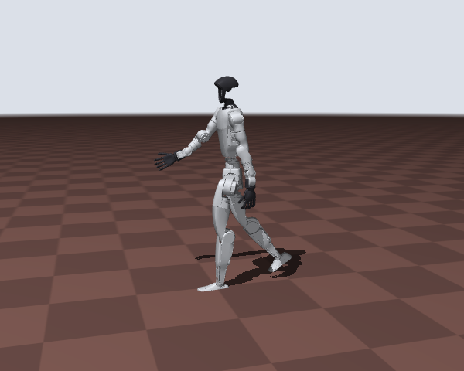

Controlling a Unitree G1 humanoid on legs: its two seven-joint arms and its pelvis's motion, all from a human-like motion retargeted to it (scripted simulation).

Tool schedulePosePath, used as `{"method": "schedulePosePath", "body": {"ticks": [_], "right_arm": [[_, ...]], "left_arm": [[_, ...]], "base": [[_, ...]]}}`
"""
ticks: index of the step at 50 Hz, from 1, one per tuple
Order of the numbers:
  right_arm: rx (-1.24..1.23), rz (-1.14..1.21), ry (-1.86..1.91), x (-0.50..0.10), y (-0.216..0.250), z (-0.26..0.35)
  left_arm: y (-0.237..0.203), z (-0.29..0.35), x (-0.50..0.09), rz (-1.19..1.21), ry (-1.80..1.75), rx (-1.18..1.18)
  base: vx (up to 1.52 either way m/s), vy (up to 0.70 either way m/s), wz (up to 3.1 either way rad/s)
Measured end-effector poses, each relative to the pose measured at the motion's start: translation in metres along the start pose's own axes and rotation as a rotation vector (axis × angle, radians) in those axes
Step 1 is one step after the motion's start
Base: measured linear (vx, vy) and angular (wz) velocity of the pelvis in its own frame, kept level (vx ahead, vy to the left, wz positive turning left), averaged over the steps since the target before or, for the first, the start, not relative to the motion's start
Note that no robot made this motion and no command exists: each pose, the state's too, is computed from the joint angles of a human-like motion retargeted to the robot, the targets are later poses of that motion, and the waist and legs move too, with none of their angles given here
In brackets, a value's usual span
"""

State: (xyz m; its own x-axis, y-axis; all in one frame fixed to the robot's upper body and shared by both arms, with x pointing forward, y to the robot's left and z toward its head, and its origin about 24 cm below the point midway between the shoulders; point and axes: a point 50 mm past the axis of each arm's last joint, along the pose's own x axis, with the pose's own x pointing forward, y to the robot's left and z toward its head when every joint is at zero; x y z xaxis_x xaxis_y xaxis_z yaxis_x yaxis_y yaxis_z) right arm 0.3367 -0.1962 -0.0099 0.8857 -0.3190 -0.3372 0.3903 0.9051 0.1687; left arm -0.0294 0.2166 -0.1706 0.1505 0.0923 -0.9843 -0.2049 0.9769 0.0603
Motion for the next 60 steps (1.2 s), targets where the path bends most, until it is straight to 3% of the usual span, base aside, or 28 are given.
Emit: {"method": "schedulePosePath", "body": {"ticks": [5,9,12,16,20,26,30,33,35,39,44,50,55,60], "right_arm": [[-0.235,0.044,0.502,-0.079,-0.072,-0.143],[-0.344,0.073,0.977,-0.187,-0.131,-0.222],[-0.35,0.062,1.252,-0.27,-0.169,-0.248],[-0.324,0.027,1.471,-0.359,-0.206,-0.252],[-0.265,-0.019,1.603,-0.416,-0.224,-0.245],[-0.24,0.003,1.644,-0.426,-0.221,-0.245],[-0.304,-0.033,1.548,-0.374,-0.213,-0.249],[-0.363,-0.012,1.406,-0.302,-0.192,-0.247],[-0.348,-0.028,1.224,-0.239,-0.171,-0.234],[-0.288,-0.064,0.776,-0.099,-0.121,-0.155],[0.005,-0.113,0.083,0.016,-0.045,0.035],[0.216,-0.045,-0.45,0.016,0.001,0.229],[0.214,0.002,-0.624,-0.008,0.017,0.298],[0.145,0.039,-0.531,0.002,0.035,0.266]], "left_arm": [[-0.03,0.202,-0.003,-0.05,-0.415,0.227],[-0.05,0.365,-0.087,0.021,-0.76,0.43],[-0.055,0.443,-0.173,0.115,-1.005,0.477],[-0.05,0.493,-0.274,0.228,-1.264,0.493],[-0.046,0.509,-0.336,0.286,-1.397,0.507],[-0.067,0.507,-0.327,0.152,-1.422,0.498],[-0.091,0.484,-0.254,-0.009,-1.303,0.399],[-0.099,0.436,-0.167,-0.071,-1.082,0.404],[-0.092,0.374,-0.097,-0.095,-0.849,0.467],[-0.052,0.173,0.004,-0.25,-0.212,0.468],[-0.01,-0.052,-0.015,-0.304,0.29,0.346],[0.027,-0.209,-0.123,-0.324,0.691,0.089],[0.034,-0.236,-0.156,-0.277,0.788,-0.063],[0.016,-0.186,-0.097,-0.286,0.615,-0.014]], "base": [[0.61,0.34,1.5],[0.54,0.18,0.88],[0.56,0.14,0.88],[0.58,0.08,1.13],[0.58,-0.01,0.56],[0.61,-0.06,0.28],[0.77,-0.11,1.04],[0.84,-0.24,-0.21],[0.79,-0.29,-1.66],[0.56,-0.16,-0.77],[0.65,-0.02,-1.1],[0.65,0.07,-0.72],[0.61,0.15,-0.05],[0.7,0.18,-0.85]]}}
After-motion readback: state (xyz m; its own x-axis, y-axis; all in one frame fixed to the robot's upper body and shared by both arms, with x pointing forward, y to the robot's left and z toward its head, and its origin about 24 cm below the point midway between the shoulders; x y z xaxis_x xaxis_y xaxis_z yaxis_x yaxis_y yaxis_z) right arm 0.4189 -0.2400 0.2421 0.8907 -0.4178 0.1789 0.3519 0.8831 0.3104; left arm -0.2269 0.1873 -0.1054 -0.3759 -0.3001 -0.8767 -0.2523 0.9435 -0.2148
